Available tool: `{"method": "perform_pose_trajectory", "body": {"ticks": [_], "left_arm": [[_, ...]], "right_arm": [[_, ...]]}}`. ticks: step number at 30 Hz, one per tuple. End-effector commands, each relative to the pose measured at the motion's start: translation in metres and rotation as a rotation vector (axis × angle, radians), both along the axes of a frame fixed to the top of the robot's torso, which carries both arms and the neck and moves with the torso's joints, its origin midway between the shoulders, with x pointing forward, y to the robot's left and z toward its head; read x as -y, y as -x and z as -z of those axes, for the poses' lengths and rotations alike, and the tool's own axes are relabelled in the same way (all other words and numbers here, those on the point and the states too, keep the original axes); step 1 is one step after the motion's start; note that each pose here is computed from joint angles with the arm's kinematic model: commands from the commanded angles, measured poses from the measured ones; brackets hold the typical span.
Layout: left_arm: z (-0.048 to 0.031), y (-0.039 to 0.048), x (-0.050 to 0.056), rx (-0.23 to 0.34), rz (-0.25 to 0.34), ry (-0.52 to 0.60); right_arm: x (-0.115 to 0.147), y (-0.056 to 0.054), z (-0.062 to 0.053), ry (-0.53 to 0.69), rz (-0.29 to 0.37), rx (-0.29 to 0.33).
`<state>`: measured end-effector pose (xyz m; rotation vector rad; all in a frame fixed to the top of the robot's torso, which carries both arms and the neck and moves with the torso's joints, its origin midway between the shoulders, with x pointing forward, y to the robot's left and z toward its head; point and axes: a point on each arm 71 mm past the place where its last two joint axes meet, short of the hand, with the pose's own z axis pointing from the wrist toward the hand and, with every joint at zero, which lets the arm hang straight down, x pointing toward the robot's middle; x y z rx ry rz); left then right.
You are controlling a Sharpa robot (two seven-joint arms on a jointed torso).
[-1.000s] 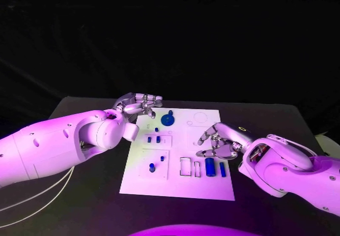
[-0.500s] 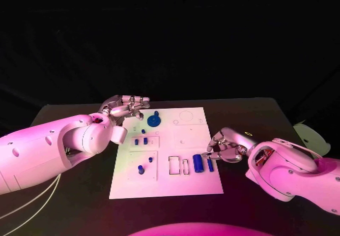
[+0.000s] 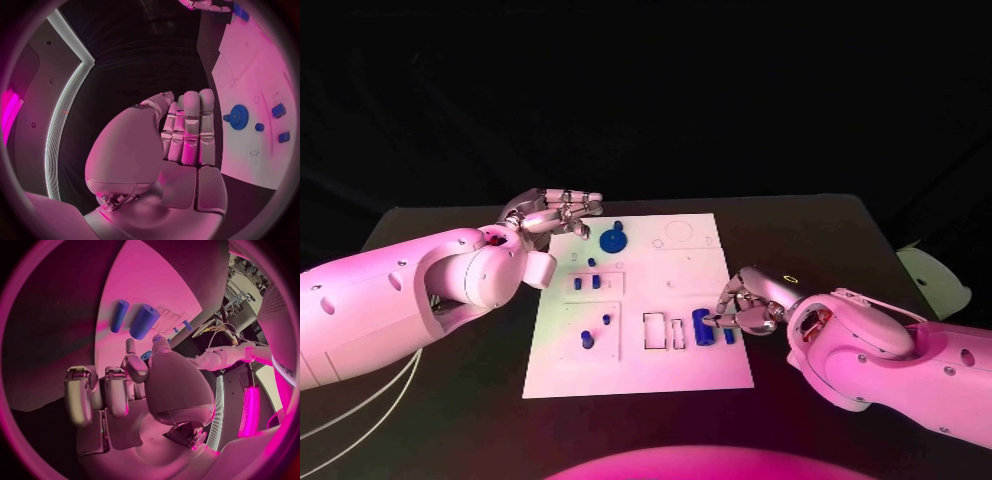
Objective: Assemble the parts on the task board
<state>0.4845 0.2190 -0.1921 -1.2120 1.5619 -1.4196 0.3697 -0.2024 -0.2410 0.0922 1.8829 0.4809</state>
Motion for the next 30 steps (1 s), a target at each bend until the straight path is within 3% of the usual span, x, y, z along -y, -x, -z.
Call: {"method": "perform_pose_trajectory", "body": {"ticks": [1,30], "left_arm": [[-0.0012,0.0007,0.002,0.003,0.016,0.011],[-0.0014,0.0015,0.001,0.001,0.017,0.011]], "right_arm": [[0.000,-0.002,0.003,0.051,0.000,0.010],[-0.015,-0.001,0.028,0.141,-0.059,-0.071]]}}
